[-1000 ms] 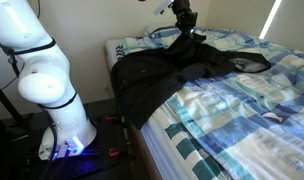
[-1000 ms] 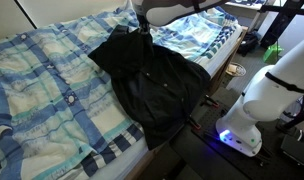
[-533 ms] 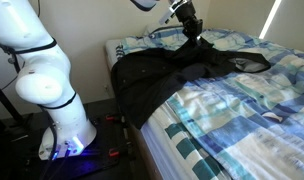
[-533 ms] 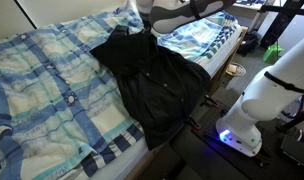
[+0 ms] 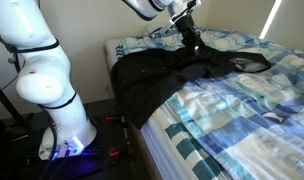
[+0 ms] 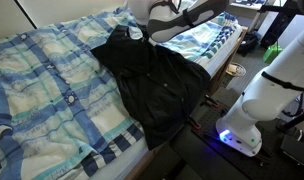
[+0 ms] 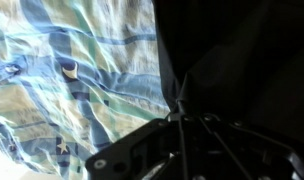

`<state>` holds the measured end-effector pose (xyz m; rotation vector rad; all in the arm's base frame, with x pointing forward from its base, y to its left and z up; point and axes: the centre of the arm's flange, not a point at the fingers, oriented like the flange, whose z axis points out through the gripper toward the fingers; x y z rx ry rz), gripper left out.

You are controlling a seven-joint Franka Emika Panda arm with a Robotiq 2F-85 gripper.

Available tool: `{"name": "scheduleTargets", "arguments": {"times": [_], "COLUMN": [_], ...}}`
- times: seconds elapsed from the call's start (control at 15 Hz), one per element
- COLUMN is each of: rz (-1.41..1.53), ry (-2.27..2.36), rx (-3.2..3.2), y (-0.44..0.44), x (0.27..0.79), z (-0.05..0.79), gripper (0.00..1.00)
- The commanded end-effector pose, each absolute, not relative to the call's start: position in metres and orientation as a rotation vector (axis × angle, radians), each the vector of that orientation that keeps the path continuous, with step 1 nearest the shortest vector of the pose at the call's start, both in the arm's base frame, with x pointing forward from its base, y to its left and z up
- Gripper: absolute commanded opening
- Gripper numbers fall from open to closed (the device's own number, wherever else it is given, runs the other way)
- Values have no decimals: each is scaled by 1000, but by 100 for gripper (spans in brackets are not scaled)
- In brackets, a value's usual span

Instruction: Bring the left sleeve to the middle of the shirt

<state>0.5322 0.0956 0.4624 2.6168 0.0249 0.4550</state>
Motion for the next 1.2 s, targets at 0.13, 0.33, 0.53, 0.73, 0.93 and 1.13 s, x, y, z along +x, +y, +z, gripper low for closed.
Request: {"name": "scheduleTargets", "arguments": {"times": [0.13, 0.33, 0.53, 0.73, 0.93, 1.13], "rz": [459, 459, 459, 458, 461, 465], "ry": [24, 23, 23, 25, 27, 28], "rx": [2617, 2617, 2617, 2620, 2617, 2615], "y": [96, 96, 96, 95, 95, 96], "x": [532, 532, 532, 532, 532, 529], "z": [464, 464, 464, 464, 467, 474], "gripper": [1, 1, 1, 27, 47, 71]}}
